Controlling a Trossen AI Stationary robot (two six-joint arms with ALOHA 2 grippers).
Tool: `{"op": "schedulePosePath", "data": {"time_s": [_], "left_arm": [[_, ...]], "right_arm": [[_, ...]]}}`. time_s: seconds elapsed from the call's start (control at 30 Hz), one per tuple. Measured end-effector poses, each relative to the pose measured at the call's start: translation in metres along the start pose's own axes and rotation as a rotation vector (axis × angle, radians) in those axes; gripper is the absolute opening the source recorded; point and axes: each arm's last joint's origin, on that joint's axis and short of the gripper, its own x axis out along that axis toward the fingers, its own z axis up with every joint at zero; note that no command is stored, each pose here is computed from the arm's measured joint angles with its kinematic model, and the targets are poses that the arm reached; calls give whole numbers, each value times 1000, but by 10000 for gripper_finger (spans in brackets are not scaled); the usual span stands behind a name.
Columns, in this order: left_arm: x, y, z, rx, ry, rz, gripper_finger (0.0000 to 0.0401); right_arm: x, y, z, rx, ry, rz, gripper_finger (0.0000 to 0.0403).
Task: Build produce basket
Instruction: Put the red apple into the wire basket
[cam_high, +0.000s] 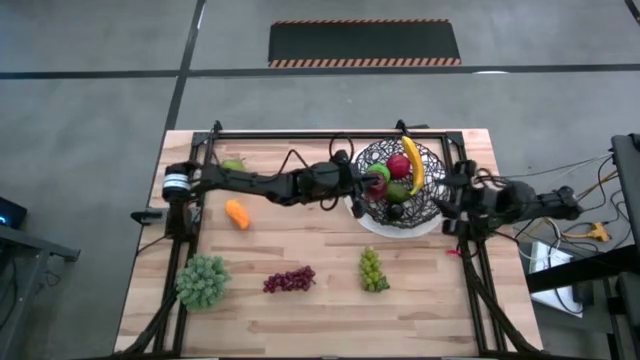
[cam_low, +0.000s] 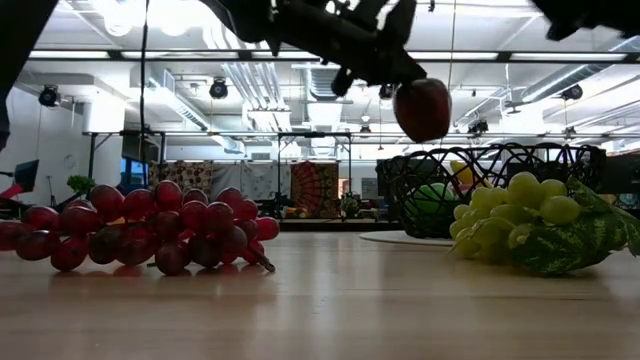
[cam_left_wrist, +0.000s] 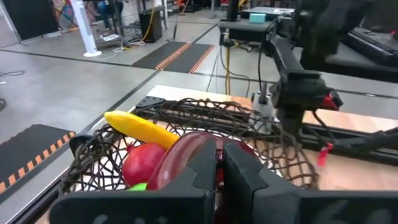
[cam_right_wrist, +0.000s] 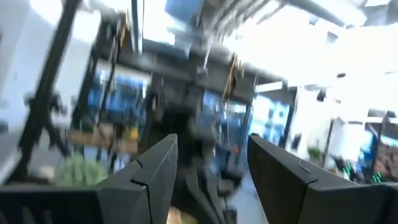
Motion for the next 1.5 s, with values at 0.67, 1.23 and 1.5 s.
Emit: {"op": "schedulePosePath", "data": {"time_s": [0.67, 1.23, 1.5], "left_arm": [[42, 9, -42, -91, 91, 18, 0], [41, 10, -51, -121, 134, 30, 0], [42, 11, -54, -136, 139, 37, 36]], "right_arm": [[-9, -3, 2, 22, -4, 16, 182], [-9, -3, 1, 24, -2, 16, 182], [-9, -3, 1, 24, -2, 16, 182]]}}
